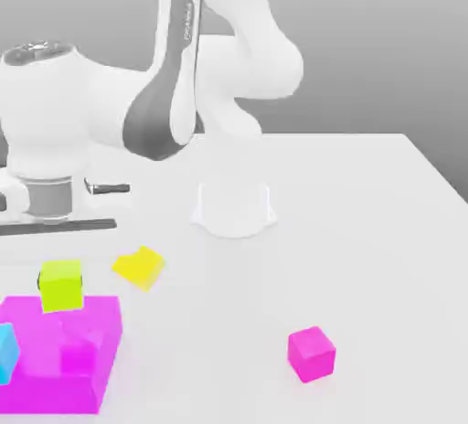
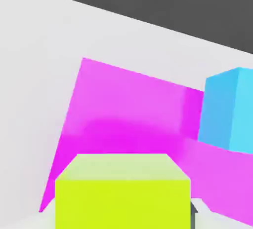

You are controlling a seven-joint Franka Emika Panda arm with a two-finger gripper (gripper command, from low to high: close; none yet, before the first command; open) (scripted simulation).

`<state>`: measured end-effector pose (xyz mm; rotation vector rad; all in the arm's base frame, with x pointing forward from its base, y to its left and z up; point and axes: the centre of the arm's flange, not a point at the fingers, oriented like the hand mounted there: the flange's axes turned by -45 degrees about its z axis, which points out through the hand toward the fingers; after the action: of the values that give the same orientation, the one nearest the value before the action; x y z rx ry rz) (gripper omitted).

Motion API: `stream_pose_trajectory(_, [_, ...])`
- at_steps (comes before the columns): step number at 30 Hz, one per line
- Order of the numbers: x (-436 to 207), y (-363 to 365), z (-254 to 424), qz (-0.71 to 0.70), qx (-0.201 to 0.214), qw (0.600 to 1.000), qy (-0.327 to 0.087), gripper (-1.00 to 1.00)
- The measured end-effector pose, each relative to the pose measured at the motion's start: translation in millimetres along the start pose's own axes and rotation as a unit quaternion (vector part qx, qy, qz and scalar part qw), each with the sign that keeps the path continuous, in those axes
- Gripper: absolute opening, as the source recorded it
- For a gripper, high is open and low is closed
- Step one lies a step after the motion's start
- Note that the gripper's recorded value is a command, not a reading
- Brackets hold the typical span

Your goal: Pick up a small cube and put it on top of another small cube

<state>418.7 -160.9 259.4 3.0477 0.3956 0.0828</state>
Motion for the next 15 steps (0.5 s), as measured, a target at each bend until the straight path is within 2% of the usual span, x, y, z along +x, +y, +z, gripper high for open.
stream_pose_trajectory(7, [50,-110,-8,0.022,0.012,1.0,0.002,-1.0])
stream_pose_trajectory(15, [67,-232,-19,0.062,0.023,0.998,-0.003,-1.0])
